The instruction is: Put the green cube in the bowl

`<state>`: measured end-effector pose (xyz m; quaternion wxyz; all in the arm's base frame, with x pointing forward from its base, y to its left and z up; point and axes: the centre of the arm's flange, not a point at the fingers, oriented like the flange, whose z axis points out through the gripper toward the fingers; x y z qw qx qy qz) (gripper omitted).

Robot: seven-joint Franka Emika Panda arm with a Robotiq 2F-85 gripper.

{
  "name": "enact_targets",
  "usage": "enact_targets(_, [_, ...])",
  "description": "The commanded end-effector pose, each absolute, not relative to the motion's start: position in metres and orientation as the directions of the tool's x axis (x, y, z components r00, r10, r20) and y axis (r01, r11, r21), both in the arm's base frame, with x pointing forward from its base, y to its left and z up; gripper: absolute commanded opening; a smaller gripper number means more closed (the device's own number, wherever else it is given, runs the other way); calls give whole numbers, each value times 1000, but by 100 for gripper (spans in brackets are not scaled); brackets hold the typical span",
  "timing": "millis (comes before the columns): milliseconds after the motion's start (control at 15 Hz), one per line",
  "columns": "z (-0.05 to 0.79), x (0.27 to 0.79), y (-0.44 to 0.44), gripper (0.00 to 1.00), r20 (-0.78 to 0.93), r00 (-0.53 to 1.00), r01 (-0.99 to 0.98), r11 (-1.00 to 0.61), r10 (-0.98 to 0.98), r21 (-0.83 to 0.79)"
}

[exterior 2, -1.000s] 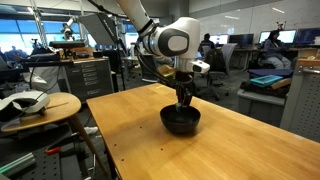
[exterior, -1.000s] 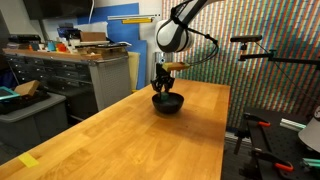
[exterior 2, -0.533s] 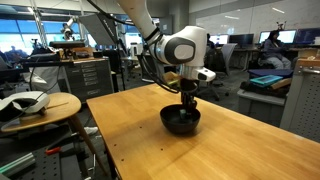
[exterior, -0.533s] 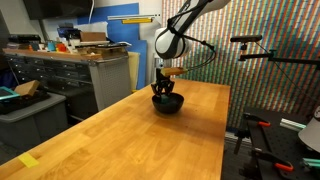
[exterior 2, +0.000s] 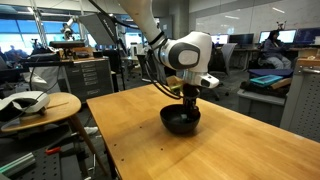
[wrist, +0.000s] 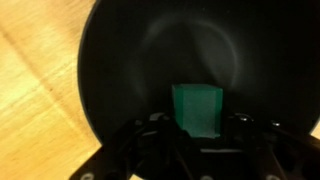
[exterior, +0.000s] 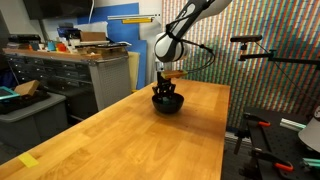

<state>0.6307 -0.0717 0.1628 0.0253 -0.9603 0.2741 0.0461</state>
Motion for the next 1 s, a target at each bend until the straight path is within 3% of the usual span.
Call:
enact_targets(0, [168, 640, -71, 68, -125, 835, -544, -838, -536, -40])
enact_targets(267, [177, 638, -68, 98, -118, 839, -540, -840, -532, -52])
enact_targets(933, [203, 618, -62, 100, -116, 848, -528, -845, -518, -85])
